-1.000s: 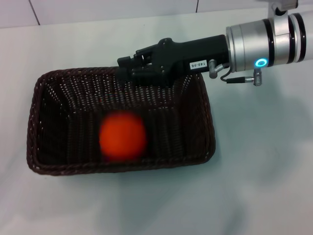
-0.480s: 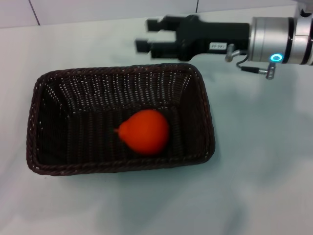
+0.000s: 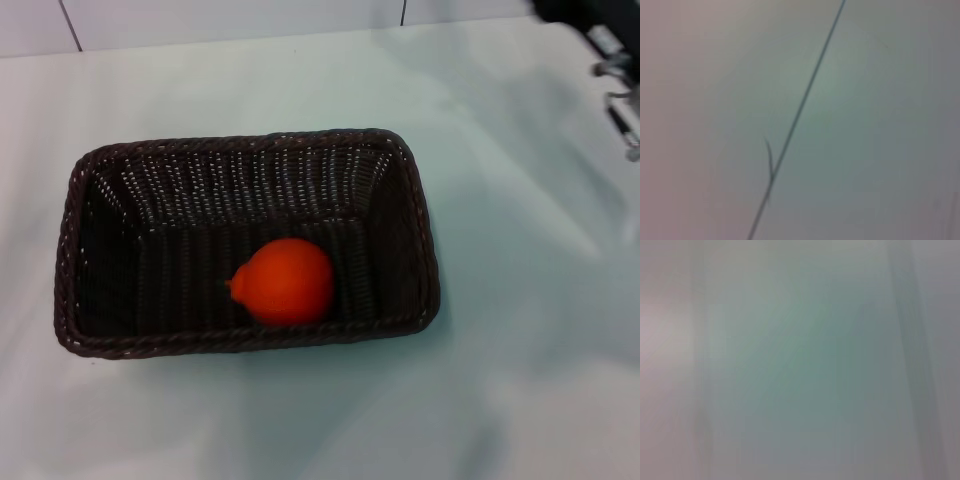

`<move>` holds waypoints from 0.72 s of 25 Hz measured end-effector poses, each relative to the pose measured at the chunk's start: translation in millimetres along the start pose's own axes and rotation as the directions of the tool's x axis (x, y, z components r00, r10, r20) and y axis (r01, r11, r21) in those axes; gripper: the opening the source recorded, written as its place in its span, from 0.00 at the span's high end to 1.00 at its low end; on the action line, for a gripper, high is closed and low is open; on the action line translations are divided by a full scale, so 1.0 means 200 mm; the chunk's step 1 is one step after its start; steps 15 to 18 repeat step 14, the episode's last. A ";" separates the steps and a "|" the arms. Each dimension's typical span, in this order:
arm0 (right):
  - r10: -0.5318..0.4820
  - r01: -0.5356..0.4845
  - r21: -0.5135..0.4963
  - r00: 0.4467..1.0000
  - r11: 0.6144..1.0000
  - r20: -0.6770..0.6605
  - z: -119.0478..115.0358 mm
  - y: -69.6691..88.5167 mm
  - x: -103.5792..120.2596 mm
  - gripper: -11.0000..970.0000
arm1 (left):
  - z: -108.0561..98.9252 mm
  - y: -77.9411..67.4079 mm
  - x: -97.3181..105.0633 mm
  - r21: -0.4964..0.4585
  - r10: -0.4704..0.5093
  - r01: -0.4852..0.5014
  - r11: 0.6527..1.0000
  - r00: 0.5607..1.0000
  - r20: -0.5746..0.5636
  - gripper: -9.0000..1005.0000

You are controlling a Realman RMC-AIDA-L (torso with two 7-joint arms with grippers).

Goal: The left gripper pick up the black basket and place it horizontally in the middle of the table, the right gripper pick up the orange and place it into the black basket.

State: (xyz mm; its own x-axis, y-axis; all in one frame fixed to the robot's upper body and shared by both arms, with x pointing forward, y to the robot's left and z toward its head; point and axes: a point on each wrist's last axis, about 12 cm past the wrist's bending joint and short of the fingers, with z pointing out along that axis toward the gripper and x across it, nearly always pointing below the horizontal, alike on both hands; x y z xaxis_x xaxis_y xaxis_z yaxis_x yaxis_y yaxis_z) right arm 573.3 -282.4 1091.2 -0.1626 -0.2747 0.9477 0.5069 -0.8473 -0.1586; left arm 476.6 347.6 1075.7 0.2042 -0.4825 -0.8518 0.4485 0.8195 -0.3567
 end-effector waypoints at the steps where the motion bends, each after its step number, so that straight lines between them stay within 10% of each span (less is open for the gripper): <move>1: -0.025 0.023 -0.061 0.999 0.998 -0.038 -0.04 0.01 -0.01 0.20 | -0.01 0.00 0.00 -0.020 0.015 -0.014 1.000 1.000 0.016 0.36; 8: -0.120 0.064 -0.339 0.982 0.939 -0.146 -0.22 0.10 0.00 0.20 | -0.10 -0.01 0.06 -0.222 0.230 -0.202 0.954 0.967 0.111 0.36; 18: -0.122 0.049 -0.401 0.980 0.915 -0.160 -0.27 0.14 0.01 0.20 | -0.12 -0.04 0.10 -0.314 0.334 -0.283 0.906 0.935 0.122 0.36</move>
